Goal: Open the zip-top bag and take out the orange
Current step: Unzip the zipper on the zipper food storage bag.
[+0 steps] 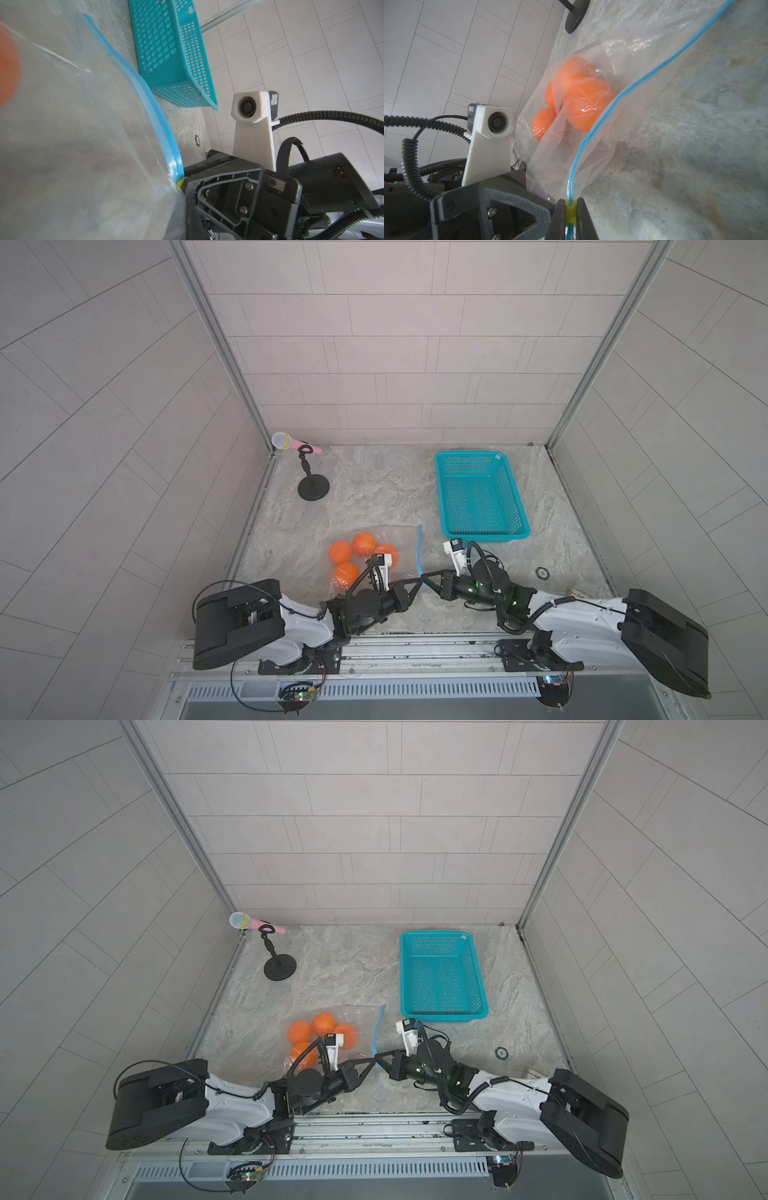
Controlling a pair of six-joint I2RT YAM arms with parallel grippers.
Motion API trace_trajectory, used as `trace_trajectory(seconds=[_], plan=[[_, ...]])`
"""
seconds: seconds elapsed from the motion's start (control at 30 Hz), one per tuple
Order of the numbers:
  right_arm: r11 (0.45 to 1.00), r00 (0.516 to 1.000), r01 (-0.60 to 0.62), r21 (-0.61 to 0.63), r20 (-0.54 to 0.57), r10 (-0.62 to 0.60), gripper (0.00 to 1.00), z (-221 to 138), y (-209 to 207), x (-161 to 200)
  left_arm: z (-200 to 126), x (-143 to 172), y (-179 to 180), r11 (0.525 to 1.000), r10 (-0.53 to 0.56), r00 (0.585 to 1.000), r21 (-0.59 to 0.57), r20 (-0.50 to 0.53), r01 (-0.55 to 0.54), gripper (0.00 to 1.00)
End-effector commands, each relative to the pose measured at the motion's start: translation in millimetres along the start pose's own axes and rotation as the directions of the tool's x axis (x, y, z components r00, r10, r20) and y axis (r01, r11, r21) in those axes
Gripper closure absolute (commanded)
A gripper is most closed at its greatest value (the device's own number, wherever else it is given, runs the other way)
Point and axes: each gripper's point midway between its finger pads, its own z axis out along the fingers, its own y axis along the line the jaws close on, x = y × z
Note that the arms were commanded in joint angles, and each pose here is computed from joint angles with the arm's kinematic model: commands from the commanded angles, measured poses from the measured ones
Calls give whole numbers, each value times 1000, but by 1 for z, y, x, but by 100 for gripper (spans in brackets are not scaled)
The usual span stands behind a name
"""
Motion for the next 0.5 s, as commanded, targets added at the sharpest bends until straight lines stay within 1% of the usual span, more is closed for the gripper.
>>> trace_trajectory(seconds=[0.0, 0.07, 0.13, 0.2, 0.27, 0.33, 0.47], plan=[[1000, 995, -27, 15, 99, 26, 99, 5, -8, -18, -2, 5, -46, 985, 6, 999, 170, -43, 1, 100], [999, 995, -32, 5, 97, 31, 99, 9, -5, -21, -8, 3, -54, 980, 28, 999, 200, -37, -21, 100], [999, 995, -34, -4, 97, 34, 99, 12, -2, -22, -15, -1, -57, 976, 28, 999, 218, -22, -22, 100], [999, 993, -38, -23, 112, 40, 99, 12, 3, -27, -17, -3, -56, 979, 23, 1000, 204, -17, -19, 100], [999, 993, -32, -5, 112, 33, 99, 15, 5, -32, -16, 0, -56, 979, 32, 999, 201, -31, -25, 100], [1000, 995, -24, 12, 93, 23, 99, 20, 7, -33, -15, 4, -58, 975, 17, 998, 222, -53, -5, 100], [999, 994, -32, 5, 100, 32, 99, 23, 4, -34, -14, 6, -61, 972, 19, 998, 236, -65, -3, 100]])
